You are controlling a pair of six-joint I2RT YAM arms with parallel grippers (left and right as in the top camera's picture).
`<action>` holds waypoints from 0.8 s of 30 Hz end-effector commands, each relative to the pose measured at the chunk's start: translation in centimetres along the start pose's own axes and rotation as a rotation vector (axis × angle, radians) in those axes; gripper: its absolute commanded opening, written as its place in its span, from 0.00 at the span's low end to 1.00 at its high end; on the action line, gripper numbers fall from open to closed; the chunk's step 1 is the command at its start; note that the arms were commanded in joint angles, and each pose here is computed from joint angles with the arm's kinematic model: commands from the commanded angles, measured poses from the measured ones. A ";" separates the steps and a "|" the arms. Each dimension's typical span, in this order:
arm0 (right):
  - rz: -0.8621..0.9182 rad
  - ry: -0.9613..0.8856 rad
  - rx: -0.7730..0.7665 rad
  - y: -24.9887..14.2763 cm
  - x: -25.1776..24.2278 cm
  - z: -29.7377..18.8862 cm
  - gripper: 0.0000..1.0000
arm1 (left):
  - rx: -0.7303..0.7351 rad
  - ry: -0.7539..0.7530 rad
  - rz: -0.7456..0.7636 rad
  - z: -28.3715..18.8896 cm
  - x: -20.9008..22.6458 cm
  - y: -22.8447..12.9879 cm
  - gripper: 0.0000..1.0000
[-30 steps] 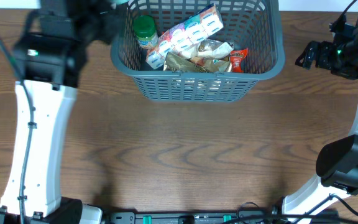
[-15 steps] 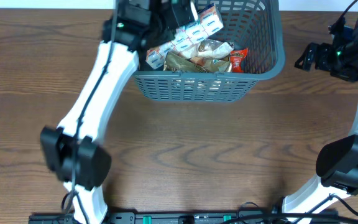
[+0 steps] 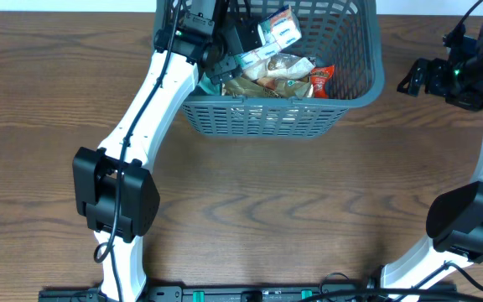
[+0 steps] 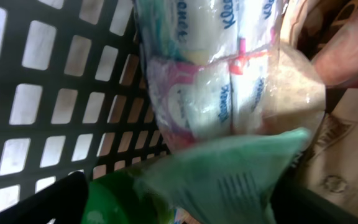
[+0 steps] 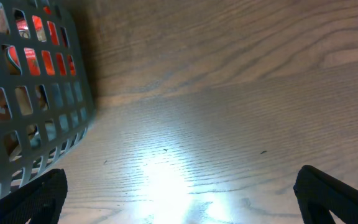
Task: Pack container
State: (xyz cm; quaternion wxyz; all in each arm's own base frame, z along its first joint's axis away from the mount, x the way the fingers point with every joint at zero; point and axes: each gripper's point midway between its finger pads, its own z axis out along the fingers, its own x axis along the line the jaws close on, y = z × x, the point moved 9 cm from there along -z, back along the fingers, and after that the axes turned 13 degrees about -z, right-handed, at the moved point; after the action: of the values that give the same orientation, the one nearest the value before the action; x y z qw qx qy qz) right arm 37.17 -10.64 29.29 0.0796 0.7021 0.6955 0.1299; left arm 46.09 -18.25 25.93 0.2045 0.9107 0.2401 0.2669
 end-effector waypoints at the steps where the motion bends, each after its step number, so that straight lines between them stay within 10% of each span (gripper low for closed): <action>1: 0.000 -0.001 0.001 0.1 0.1 0.2 0.99 | -0.030 0.019 -0.039 -1.4 0.3 0.7 0.97; 10: -0.046 -0.041 -0.202 3.3 -0.4 -0.6 0.99 | -0.137 0.194 -0.436 -10.8 4.1 0.4 0.98; 24: -0.153 -0.075 -0.393 4.9 3.6 -9.0 0.99 | 0.029 0.294 -1.004 -24.4 5.2 -10.1 0.98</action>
State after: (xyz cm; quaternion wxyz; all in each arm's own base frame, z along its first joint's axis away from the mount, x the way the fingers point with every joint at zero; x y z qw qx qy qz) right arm 40.13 -9.04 37.44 0.2321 0.6335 0.7037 0.2228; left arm 33.97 -2.16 41.04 0.2526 0.6765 0.6368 0.2702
